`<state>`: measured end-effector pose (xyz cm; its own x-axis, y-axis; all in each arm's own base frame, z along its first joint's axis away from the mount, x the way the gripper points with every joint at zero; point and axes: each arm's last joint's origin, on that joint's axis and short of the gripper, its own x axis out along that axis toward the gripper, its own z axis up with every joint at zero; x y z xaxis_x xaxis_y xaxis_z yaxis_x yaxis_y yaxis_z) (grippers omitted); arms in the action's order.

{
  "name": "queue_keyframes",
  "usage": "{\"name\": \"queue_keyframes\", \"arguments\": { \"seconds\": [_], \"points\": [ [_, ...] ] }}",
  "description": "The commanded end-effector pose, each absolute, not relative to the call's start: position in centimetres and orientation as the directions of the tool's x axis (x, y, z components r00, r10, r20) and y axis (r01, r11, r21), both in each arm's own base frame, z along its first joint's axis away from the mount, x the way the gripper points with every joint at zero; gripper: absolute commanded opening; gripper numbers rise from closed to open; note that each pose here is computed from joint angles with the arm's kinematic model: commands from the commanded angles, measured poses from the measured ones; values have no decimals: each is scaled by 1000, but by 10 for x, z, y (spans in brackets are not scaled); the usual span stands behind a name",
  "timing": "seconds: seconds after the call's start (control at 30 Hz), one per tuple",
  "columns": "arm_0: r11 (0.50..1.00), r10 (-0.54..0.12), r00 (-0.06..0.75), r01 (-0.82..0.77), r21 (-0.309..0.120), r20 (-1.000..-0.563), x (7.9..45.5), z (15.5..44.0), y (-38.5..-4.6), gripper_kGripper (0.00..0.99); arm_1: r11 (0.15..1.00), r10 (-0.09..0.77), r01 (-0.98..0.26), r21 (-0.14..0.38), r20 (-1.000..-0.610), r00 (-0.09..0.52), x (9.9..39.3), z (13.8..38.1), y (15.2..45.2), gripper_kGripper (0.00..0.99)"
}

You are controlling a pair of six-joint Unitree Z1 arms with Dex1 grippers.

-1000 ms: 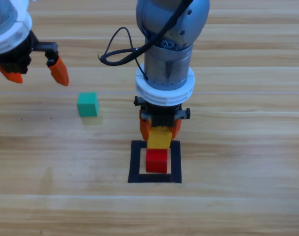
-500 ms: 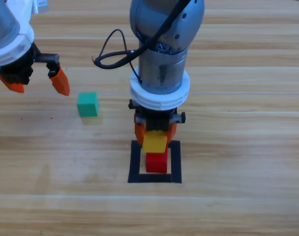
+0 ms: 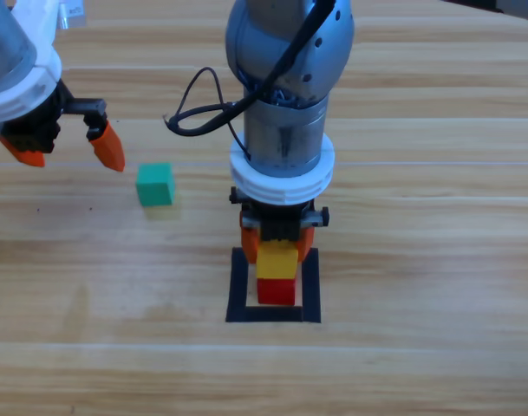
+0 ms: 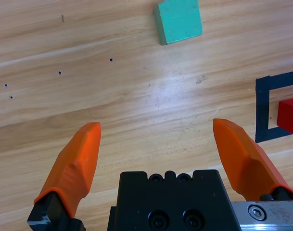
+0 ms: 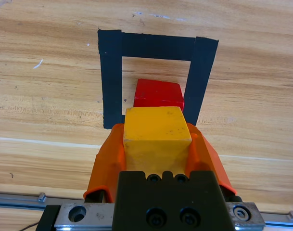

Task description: Stack the blocks in the rectangular block: red at the bottom, yellow in the middle, green on top

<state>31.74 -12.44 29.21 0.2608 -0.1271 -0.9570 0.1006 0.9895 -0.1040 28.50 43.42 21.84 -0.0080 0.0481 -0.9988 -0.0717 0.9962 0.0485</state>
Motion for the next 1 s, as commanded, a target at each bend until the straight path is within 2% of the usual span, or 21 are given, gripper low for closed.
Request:
{"name": "queue_keyframes", "arguments": {
  "seconds": [0.03,0.23,0.27,0.3,0.33,0.37,0.4,0.43,0.67,0.8,1.0],
  "points": [
    [992,-116,223,65,-104,-968,324,274,-119,990,996,-25,-87,-21,-998,-49,281,177,446,0],
    [993,-111,215,64,-99,-970,332,269,-122,990,996,-21,-88,-16,-998,-61,281,172,448,0],
    [993,-112,218,61,-101,-970,334,269,-123,990,996,-23,-90,-17,-998,-62,282,169,449,80],
    [993,-112,219,60,-101,-969,335,270,-123,990,996,-26,-91,-20,-998,-65,282,166,450,224],
    [993,-112,219,58,-102,-969,336,270,-124,990,996,-30,-91,-23,-997,-68,283,165,449,281],
    [993,-112,219,57,-102,-969,336,270,-124,990,996,-34,-89,-29,-997,-66,284,165,448,538],
    [993,-113,222,55,-103,-968,336,271,-124,990,996,-34,-89,-28,-997,-64,284,166,448,865],
    [993,-113,222,55,-103,-968,336,271,-124,990,996,-31,-90,-25,-998,-58,283,169,448,989],
    [993,-111,220,52,-102,-969,335,270,-123,990,996,1,-92,-1,-1000,24,281,208,441,990],
    [993,-113,225,52,-104,-968,334,273,-123,990,996,30,-89,21,-994,104,277,248,430,990],
    [993,-116,234,55,-106,-965,335,278,-124,990,992,87,-108,69,-981,174,262,296,418,990]
  ]
}}
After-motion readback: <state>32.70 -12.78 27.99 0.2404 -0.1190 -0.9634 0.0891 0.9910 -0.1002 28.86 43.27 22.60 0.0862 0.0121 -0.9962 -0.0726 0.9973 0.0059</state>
